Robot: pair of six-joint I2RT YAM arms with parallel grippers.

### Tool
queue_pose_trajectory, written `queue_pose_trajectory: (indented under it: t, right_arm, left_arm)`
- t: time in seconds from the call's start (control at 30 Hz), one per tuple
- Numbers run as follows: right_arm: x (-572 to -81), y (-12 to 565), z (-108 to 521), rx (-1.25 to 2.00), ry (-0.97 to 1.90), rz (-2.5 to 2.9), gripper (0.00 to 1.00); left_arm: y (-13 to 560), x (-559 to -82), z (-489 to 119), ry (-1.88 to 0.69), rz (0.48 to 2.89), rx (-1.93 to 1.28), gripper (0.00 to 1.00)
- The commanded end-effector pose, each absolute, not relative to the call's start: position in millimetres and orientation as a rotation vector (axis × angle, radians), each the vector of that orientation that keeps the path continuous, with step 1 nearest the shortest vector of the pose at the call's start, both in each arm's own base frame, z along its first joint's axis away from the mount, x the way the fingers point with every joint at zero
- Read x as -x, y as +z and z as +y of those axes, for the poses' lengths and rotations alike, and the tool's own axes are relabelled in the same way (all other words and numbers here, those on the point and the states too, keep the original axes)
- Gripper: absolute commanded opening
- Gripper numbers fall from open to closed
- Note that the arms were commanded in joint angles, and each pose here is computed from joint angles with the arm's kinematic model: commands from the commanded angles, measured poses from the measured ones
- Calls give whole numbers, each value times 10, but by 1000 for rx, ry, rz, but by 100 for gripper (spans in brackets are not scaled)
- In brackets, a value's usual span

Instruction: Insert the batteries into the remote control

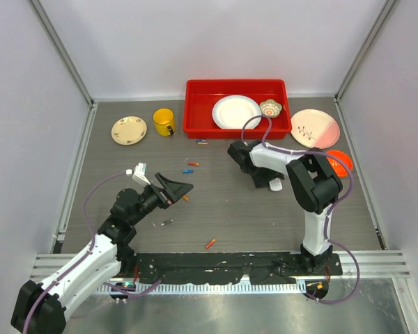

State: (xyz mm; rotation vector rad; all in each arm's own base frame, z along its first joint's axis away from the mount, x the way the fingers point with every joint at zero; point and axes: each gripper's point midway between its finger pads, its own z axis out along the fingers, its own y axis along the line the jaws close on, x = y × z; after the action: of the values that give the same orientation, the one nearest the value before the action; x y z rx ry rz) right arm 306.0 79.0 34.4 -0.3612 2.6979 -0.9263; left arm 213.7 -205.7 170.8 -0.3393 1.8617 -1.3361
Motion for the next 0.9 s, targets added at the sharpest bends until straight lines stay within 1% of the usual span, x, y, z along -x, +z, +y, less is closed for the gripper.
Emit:
queue_pose_trajectory:
  t: [0.0, 0.13, 0.23, 0.3, 0.33, 0.37, 0.4, 0.43, 0.47, 0.5, 0.53, 0.6, 0.67, 0.7, 0.73, 0.87]
  right_arm:
    - [-3086, 448, 1148, 239, -634, 2691, 66]
    - [-3117, 970, 1332, 161, -407, 2597, 68]
    - [-3021, 1253, 1357, 116, -269, 2547, 68]
    - [-2981, 1383, 1348, 43, -195, 2491, 68]
    - [-2954, 1348, 1371, 14, -123, 2450, 68]
    - [-2912, 1575, 1410, -22, 10, 2359, 68]
    - [-2841, 1630, 1538, -25, 160, 2325, 68]
    - [-2812, 1523, 1604, -35, 257, 2267, 68]
    - [-2744, 1745, 1616, -65, 370, 2162, 70]
    - [-2711, 1742, 1627, -99, 422, 2123, 74]
    - [-2680, 1602, 1584, -119, 425, 2097, 80]
    - [-2643, 1649, 1484, -189, 426, 2028, 81]
    - [-2569, 1538, 1432, -202, 416, 2021, 82]
    - [-2541, 1651, 1446, -213, 450, 1965, 82]
    - [-2519, 1571, 1376, -231, 410, 1955, 86]
    - [-2480, 1566, 1203, -244, 284, 1902, 87]
  left_arm:
    - [1789, -2129, -2065, -1338, 1834, 298, 100]
    - [1787, -2149, -2044, -1302, 1849, 293, 100]
    - [1760, -2164, -2036, -1280, 1868, 296, 100]
    - [1705, -2187, -2001, -1242, 1888, 316, 100]
    - [1721, -2210, -1985, -1217, 1890, 312, 100]
    - [1612, -2218, -1936, -1161, 1938, 335, 100]
    - [1645, -2285, -1873, -1103, 1932, 356, 100]
    - [1506, -2285, -1797, -1011, 1993, 354, 100]
    - [1375, -2302, -1724, -920, 2055, 363, 100]
    - [1440, -2426, -1581, -791, 2051, 408, 100]
    - [1267, -2359, -1461, -663, 2151, 396, 100]
    - [1256, -2444, -1346, -525, 2199, 431, 100]
    - [1179, -2443, -1294, -457, 2242, 456, 100]
    - [1189, -2481, -1292, -431, 2252, 461, 100]
    - [1154, -2485, -1234, -373, 2265, 472, 100]
    - [1208, -2555, -1180, -262, 2288, 469, 100]
